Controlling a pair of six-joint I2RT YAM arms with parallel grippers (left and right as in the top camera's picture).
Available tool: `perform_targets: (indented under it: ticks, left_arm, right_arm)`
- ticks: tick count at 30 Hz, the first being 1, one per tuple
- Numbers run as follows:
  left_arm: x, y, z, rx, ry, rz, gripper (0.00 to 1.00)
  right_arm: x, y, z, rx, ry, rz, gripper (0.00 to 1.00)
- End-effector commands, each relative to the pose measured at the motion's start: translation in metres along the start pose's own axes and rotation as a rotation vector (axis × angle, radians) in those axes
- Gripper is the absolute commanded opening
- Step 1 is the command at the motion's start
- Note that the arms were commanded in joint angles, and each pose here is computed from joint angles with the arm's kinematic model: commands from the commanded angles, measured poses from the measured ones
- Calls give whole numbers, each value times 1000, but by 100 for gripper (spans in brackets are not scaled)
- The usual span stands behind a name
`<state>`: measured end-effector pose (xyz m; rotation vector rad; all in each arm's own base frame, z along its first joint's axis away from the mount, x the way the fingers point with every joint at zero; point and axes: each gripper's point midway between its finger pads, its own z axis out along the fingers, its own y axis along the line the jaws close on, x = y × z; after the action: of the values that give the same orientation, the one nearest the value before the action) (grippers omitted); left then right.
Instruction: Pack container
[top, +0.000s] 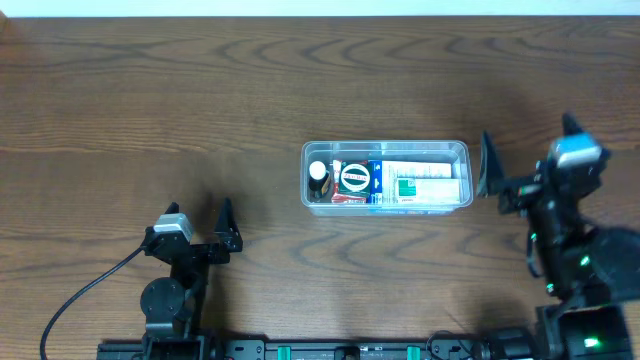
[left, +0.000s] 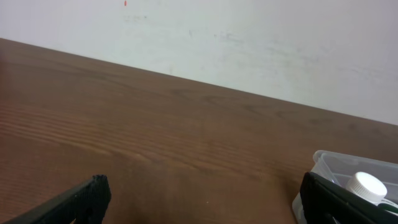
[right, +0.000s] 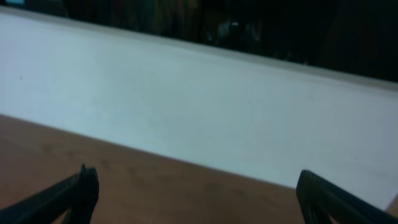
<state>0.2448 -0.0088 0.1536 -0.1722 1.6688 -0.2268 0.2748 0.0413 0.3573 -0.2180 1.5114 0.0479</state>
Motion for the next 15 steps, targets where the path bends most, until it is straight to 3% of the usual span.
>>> perform_targets:
  ticks: [1, 15]
  left_arm:
    - [15, 4, 1, -12, 46, 11, 98]
    - [15, 4, 1, -12, 46, 11, 98]
  right_arm:
    - [30, 5, -10, -28, -34, 37, 99]
    - [137, 5, -34, 31, -89, 69, 99]
